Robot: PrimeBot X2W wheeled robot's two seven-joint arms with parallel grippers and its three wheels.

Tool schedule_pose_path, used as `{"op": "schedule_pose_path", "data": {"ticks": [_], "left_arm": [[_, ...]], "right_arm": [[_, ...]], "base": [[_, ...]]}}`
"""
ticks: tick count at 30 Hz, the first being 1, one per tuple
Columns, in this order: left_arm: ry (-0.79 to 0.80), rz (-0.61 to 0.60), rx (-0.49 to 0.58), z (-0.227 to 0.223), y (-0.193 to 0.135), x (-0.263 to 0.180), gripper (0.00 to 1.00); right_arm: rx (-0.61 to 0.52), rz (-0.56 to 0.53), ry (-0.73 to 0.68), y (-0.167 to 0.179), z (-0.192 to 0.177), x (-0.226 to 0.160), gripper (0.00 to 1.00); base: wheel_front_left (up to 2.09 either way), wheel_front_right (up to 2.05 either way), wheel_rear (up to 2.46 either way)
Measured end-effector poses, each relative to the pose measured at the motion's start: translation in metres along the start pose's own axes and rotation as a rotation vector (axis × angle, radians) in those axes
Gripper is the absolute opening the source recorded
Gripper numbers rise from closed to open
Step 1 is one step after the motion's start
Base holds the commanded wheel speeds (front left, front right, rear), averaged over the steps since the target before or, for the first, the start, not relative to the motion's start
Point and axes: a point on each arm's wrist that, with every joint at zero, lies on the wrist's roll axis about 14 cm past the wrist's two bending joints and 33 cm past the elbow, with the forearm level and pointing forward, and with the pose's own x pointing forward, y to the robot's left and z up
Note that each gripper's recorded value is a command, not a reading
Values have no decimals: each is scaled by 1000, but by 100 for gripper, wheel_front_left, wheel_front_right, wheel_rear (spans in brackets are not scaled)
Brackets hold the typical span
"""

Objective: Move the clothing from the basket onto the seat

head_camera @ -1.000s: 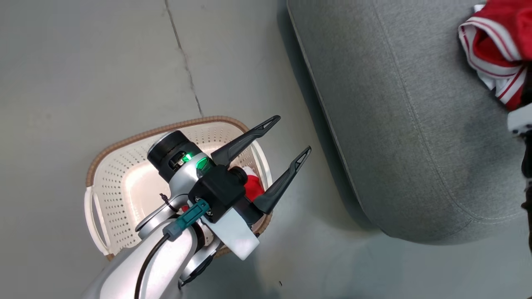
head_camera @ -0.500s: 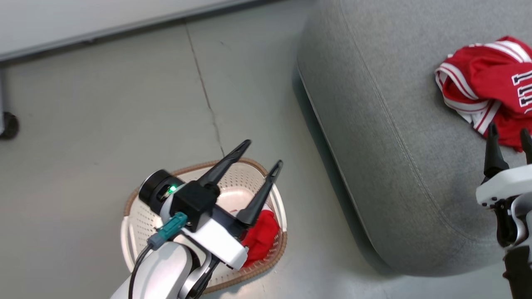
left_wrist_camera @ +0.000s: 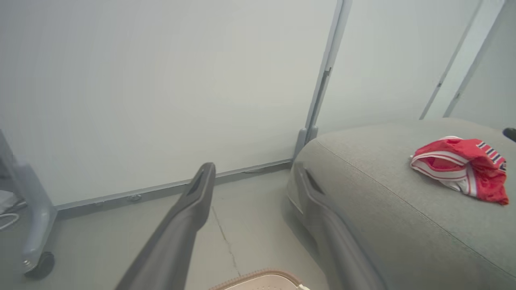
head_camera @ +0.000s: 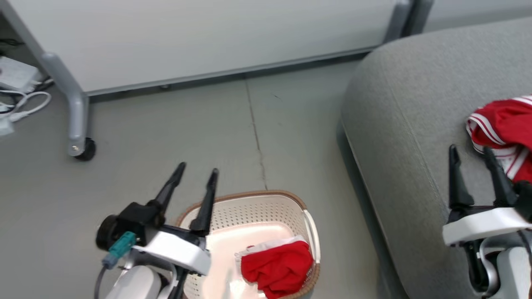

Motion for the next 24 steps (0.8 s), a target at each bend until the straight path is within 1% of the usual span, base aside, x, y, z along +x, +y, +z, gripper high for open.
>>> {"op": "schedule_pose_path", "data": {"ticks": [5, 12, 17, 24], "left_arm": [[-52, 168, 9, 19, 43, -24, 100], [-122, 363, 29, 43, 90, -65, 100], [-146, 436, 39, 49, 105, -89, 100], [-138, 451, 52, 44, 103, -106, 100]], "right_arm": [[-8, 112, -47, 44, 22, -7, 100], [-27, 175, -75, 68, 44, -19, 100], [-43, 184, -56, 71, 43, -29, 100], [-54, 183, -23, 70, 37, -45, 100]], "base": [[0, 0, 0], [0, 0, 0], [0, 0, 0], [0, 0, 0]]}}
